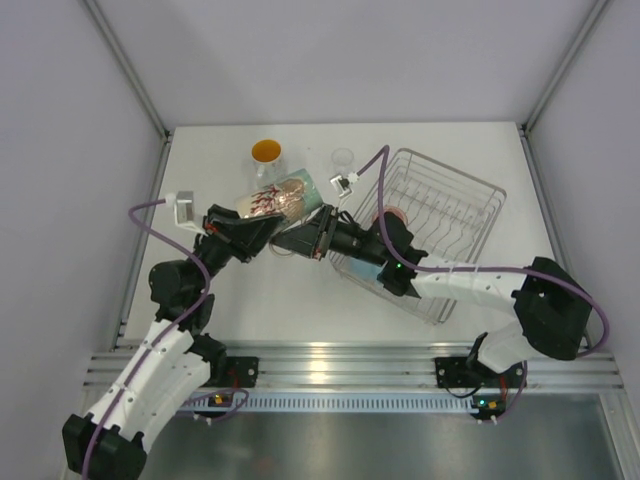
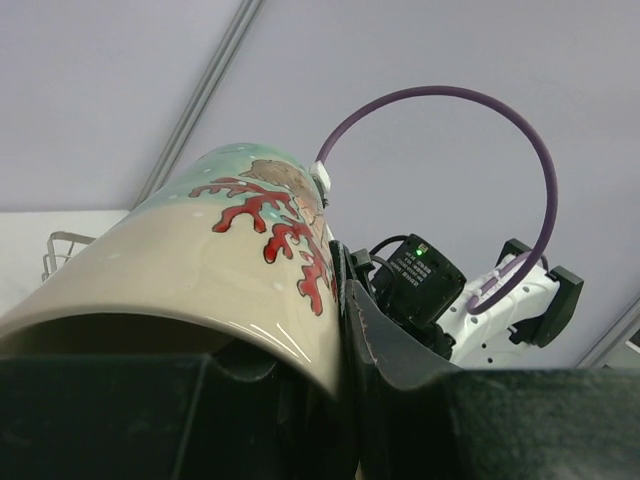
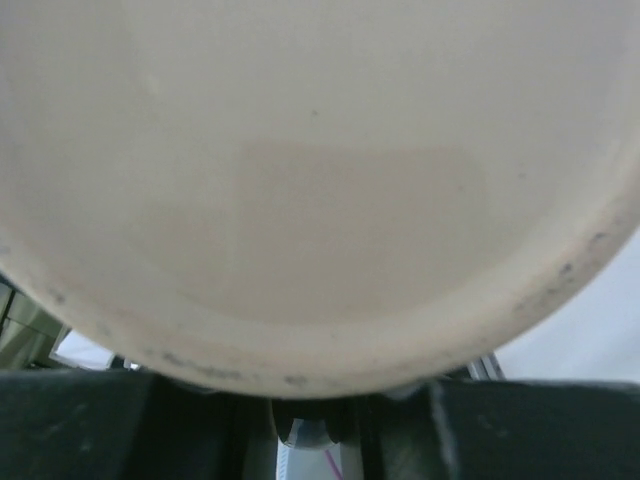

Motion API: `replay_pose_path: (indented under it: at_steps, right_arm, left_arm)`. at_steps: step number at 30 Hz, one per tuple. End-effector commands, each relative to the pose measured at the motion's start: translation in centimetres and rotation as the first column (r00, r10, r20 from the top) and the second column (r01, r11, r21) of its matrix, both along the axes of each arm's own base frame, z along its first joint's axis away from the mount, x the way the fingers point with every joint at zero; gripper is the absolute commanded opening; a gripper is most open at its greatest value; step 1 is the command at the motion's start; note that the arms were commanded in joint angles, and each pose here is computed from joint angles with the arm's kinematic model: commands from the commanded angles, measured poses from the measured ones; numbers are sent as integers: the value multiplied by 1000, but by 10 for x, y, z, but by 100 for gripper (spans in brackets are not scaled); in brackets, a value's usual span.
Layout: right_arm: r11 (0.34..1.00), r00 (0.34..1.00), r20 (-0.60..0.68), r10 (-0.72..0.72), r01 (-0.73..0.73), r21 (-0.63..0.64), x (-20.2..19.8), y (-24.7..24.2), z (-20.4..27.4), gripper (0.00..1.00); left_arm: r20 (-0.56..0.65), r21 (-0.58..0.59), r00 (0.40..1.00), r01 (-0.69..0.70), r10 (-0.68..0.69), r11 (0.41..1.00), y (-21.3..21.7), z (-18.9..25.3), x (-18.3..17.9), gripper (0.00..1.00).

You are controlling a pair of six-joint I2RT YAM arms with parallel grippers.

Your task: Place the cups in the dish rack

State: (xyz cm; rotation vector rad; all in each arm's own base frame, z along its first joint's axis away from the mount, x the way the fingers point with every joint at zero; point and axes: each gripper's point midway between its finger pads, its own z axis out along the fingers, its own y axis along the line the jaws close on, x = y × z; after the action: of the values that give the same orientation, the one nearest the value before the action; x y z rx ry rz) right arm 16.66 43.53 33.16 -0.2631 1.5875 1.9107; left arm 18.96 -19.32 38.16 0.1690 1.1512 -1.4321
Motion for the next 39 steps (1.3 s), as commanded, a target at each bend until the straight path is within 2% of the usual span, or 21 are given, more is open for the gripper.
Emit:
replay_pose_path:
  at_steps: [1, 2, 3, 4, 10, 12, 14, 20, 31, 36, 38, 39]
  right_arm:
    - [985, 988, 140, 71, -92, 149, -22, -1, 62, 19]
    - [983, 986, 147, 77, -100, 156, -24, -1, 63, 15]
    - [982, 986, 145, 83, -106, 159, -25, -2, 62, 3]
    - [979, 984, 152, 92, -117, 165, -28, -3, 63, 0]
    - [976, 982, 163, 91, -120, 180, -34, -14, 61, 0]
    - [976, 985, 160, 63, -94, 194, -33, -23, 60, 0]
    - [979, 989, 145, 24, -53, 197, -27, -30, 57, 0]
    - [971, 988, 130, -85, 53, 233, -15, -56, 58, 0]
    - [959, 981, 96, -169, 141, 245, 1, -84, 52, 0]
    - [956, 971, 75, -227, 208, 209, 16, -102, 42, 0]
    - [952, 965, 66, -252, 235, 197, 22, -111, 35, 0]
    - [948, 963, 67, -262, 243, 205, 22, -116, 38, 0]
  left_arm:
    - [88, 38, 989, 119, -122, 992, -13, 13, -27, 0]
    - [86, 41, 988, 122, -125, 992, -13, 12, -27, 0]
    - [79, 45, 988, 126, -129, 991, -14, 10, -26, 0]
    - [76, 48, 988, 132, -135, 990, -15, 8, -26, 0]
    - [29, 56, 989, 143, -145, 988, -19, -2, -19, 0]
    - [9, 52, 989, 147, -148, 988, -20, -5, -16, 9]
    - [-9, 48, 989, 145, -145, 988, -20, -10, -13, 24]
    - [-40, 49, 990, 138, -137, 989, -21, -20, -9, 47]
    - [-62, 48, 989, 139, -136, 989, -23, -24, -4, 65]
    - [-76, 48, 987, 149, -145, 988, -25, -25, -3, 72]
    - [-79, 48, 987, 146, -142, 988, -24, -26, -2, 98]
    - [-80, 48, 987, 146, -142, 988, -24, -27, -2, 98]
